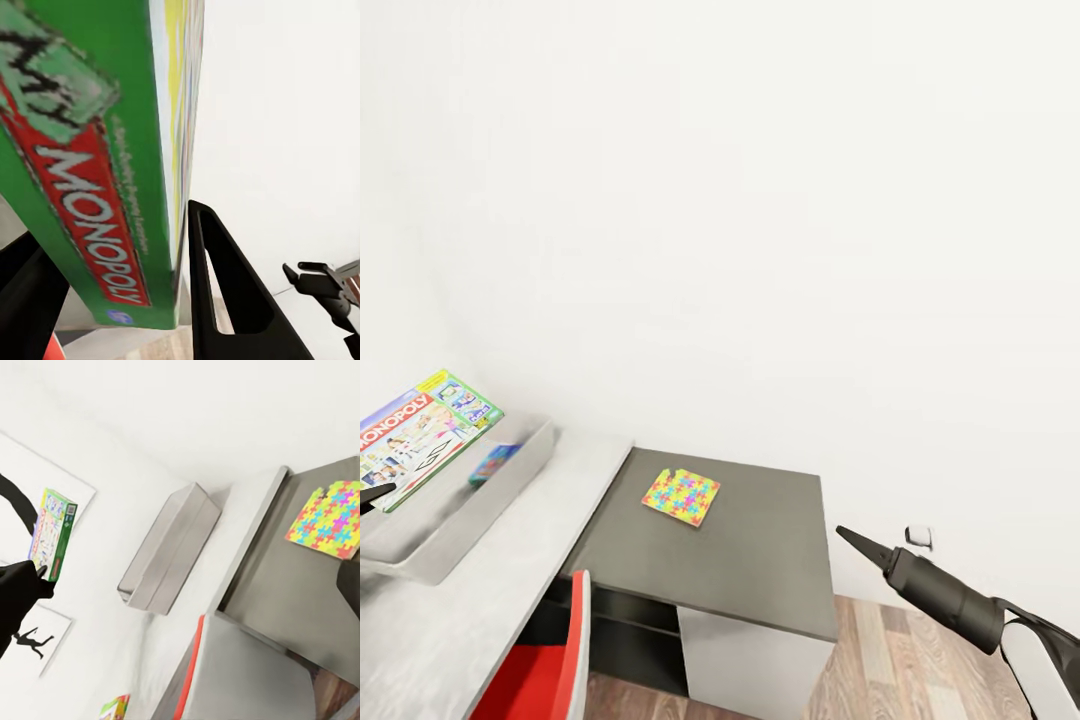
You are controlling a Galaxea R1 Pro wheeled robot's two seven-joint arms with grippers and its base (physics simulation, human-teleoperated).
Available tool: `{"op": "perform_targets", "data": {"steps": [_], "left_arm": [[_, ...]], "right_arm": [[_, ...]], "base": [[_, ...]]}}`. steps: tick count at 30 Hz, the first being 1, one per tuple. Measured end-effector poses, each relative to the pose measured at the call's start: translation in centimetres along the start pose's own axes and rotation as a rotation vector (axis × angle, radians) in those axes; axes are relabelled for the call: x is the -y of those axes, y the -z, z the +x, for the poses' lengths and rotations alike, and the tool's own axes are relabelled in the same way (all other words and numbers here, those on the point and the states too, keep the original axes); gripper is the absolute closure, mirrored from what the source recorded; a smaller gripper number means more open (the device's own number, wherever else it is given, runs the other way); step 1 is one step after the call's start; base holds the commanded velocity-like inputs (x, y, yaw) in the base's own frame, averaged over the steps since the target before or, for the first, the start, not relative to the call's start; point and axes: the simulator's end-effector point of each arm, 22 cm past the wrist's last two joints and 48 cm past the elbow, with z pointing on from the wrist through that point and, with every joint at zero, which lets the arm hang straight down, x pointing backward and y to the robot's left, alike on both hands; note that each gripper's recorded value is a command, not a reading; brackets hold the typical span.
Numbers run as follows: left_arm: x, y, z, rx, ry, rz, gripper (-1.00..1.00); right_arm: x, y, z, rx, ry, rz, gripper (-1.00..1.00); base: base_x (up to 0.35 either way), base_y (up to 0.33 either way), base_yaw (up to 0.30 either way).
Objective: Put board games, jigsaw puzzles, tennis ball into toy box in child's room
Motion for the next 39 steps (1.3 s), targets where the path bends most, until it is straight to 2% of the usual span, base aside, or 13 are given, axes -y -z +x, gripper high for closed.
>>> {"op": "perform_targets", "data": {"steps": [14,39], "left_arm": [[-0.02,-0.01,0.04,-0.001,0.000,-0.001,1.00],[-0.04,-0.05,0.07,-0.001,0.000,0.000,1.00]], "right_arm": [[0.15,0.00,0.12,-0.002,-0.004,0.002,-1.00],[0.20,-0.02,0.15,-0.002,-0.006,0.003,-1.00]], "base": [[0.119,0.073,0.000],[0.027,0.069,0.000]]}}
